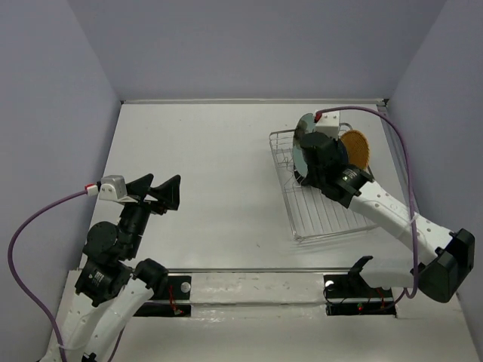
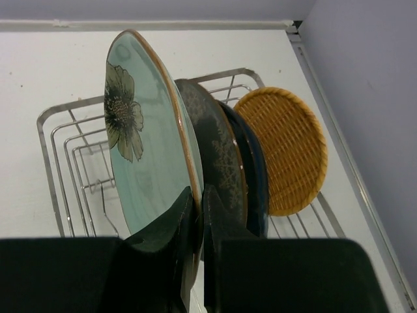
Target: Load the plates into the dish rack
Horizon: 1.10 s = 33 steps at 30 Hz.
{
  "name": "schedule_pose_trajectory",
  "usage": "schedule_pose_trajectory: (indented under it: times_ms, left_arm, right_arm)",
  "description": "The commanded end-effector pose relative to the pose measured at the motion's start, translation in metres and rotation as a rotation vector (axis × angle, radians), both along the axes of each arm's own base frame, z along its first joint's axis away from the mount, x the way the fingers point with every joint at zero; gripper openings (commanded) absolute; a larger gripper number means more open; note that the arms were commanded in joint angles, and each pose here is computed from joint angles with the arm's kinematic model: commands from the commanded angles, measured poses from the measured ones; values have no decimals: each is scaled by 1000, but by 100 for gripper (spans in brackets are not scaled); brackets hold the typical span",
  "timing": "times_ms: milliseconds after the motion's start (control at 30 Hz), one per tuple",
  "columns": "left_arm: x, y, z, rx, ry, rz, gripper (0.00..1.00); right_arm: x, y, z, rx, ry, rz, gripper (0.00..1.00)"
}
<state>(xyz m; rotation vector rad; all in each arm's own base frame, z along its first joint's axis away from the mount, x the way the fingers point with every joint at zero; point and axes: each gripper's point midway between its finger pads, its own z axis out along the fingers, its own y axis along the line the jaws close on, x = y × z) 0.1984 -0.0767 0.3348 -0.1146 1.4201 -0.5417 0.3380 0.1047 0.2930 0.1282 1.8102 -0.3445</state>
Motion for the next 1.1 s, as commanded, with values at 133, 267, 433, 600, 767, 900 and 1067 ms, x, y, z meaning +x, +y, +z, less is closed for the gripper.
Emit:
schedule_pose_trajectory:
  times_ms: [133,267,433,600,767,900,1067]
  left_arm:
    - [4,-2,2,14,-17,-2,99]
    - [4,-2,2,13,-18,-2,99]
    - [4,-2,2,14,-16,0,99]
    - [4,-2,2,14,-15,3,99]
    - [4,-1,2,12,-16,6,99]
    - [5,-2,2,14,-15,3,99]
    - [6,-2,1,20,-10,8,99]
  right_arm:
    - [16,21,-18,102,-19,7,7]
    - [20,20,-31,82,7,-6,7]
    - [22,19,-36,63,16,-20,7]
    - [23,23,-32,71,16,0,20]
    - [21,22,-20,90,-3,3,48]
    - [16,21,-3,117,-28,22,53]
    - [-1,24,32,235,-88,121,63]
